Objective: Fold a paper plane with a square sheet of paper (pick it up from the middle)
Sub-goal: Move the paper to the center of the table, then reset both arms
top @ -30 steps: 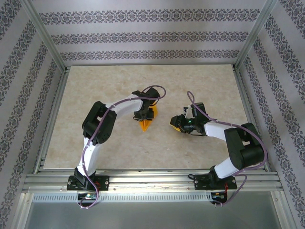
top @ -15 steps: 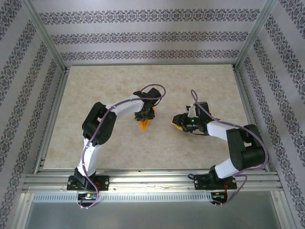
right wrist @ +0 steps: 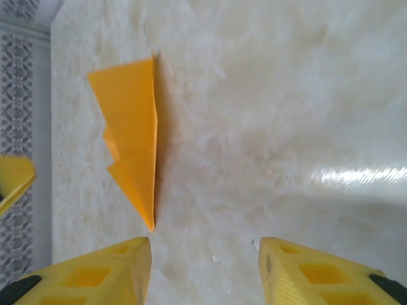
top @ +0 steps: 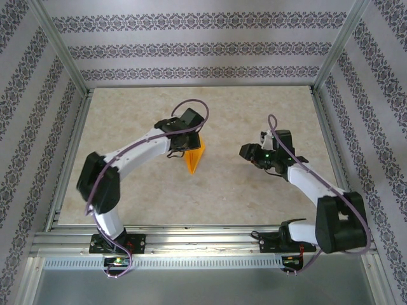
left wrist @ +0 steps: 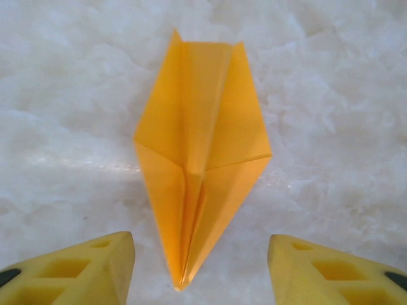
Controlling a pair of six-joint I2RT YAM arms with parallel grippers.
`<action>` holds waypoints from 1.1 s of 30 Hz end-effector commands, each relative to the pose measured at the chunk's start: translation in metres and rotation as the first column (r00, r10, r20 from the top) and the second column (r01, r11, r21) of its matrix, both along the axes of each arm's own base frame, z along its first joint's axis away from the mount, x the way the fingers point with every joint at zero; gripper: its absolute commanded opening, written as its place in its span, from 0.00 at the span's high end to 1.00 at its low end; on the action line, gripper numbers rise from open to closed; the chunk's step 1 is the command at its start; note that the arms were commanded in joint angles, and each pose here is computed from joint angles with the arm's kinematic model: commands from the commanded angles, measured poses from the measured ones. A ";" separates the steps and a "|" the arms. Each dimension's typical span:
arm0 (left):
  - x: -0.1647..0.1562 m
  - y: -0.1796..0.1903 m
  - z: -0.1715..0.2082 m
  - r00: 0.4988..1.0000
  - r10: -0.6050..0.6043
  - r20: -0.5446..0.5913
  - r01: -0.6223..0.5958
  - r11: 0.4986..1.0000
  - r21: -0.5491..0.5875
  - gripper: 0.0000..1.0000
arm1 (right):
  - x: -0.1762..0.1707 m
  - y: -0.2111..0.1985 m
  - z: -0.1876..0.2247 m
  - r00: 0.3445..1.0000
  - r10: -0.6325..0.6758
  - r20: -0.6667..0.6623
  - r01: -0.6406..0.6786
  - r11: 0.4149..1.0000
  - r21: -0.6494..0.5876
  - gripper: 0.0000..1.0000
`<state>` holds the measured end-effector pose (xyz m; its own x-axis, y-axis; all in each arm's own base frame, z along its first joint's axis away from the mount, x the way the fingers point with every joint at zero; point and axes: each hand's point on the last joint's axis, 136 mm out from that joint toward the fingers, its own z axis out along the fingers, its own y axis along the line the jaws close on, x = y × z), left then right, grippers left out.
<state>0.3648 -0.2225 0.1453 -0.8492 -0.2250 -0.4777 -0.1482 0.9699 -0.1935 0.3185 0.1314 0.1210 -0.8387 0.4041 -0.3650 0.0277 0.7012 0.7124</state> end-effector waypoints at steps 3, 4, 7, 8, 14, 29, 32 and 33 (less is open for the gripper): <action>0.003 0.052 0.036 0.967 -0.017 0.255 -0.006 0.996 0.086 0.25 | 0.015 -0.070 0.028 0.975 -0.105 0.196 0.180 0.887 -0.424 0.39; 0.002 0.064 0.039 0.956 -0.013 0.294 -0.016 0.995 0.096 0.19 | 0.016 -0.083 0.033 0.967 -0.118 0.225 0.216 0.847 -0.486 0.34; -0.003 0.106 0.038 0.927 0.011 0.375 -0.064 0.990 0.128 0.00 | 0.024 -0.123 0.028 0.931 -0.175 0.320 0.347 0.693 -0.632 0.09; -0.004 0.119 0.034 0.920 0.026 0.391 -0.088 0.986 0.142 0.00 | 0.028 -0.132 0.026 0.918 -0.182 0.352 0.381 0.651 -0.656 0.07; -0.002 0.201 0.004 0.900 0.049 0.434 -0.197 0.932 0.304 0.00 | 0.054 -0.150 -0.005 0.896 -0.098 0.433 0.418 0.516 -0.748 0.02; 0.032 0.236 -0.038 0.834 -0.113 0.540 -0.166 0.882 0.441 0.01 | 0.081 -0.116 -0.012 0.788 0.070 0.612 0.371 0.739 -0.562 0.02; 0.043 0.222 -0.046 0.810 -0.164 0.563 -0.077 0.922 0.380 0.01 | 0.079 -0.125 -0.014 0.752 0.018 0.659 0.438 0.734 -0.519 0.02; 0.043 0.226 -0.048 0.814 -0.147 0.562 -0.092 0.923 0.375 0.01 | 0.080 -0.126 -0.015 0.772 0.016 0.636 0.427 0.728 -0.537 0.02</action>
